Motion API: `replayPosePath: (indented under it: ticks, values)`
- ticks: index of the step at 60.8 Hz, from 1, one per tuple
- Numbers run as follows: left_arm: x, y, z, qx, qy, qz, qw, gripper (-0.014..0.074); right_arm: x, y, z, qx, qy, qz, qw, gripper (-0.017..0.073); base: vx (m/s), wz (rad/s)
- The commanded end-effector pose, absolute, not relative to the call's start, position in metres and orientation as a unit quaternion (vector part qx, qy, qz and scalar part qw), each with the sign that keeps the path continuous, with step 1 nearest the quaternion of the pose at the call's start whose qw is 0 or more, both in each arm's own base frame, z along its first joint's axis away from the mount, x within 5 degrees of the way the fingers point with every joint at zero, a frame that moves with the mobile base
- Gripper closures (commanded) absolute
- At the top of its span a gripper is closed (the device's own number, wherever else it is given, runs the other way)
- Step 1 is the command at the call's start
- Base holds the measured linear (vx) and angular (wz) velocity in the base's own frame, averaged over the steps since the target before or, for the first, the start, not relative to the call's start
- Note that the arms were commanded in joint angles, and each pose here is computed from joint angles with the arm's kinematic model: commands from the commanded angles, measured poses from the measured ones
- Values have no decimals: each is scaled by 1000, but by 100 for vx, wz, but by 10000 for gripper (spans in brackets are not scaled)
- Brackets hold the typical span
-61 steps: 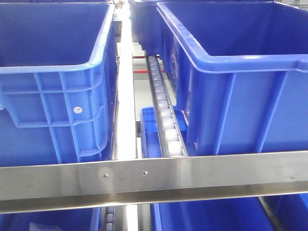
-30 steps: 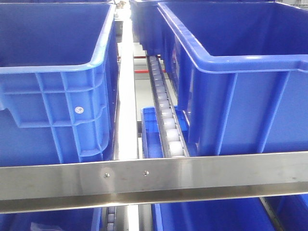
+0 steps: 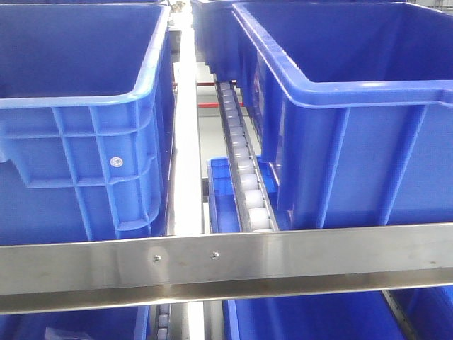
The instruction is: Pick red cube and place on left shelf
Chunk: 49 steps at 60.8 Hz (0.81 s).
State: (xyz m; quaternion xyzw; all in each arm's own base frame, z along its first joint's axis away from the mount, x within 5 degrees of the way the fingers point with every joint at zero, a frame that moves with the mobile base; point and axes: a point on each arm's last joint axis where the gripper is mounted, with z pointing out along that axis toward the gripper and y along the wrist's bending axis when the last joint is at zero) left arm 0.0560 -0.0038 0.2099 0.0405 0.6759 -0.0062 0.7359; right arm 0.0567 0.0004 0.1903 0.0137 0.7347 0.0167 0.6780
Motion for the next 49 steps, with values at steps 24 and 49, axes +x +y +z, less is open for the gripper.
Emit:
replayPosePath:
  ticks: [24, 49]
  values:
    - [57, -3, 210, 36, 656, -7, 754, 488, 54, 0, 211, 5, 677, 6, 736, 493, 0, 0]
    - [57, -3, 210, 36, 656, -7, 754, 488, 54, 0, 210, 5, 679, 6, 734, 493, 0, 0]
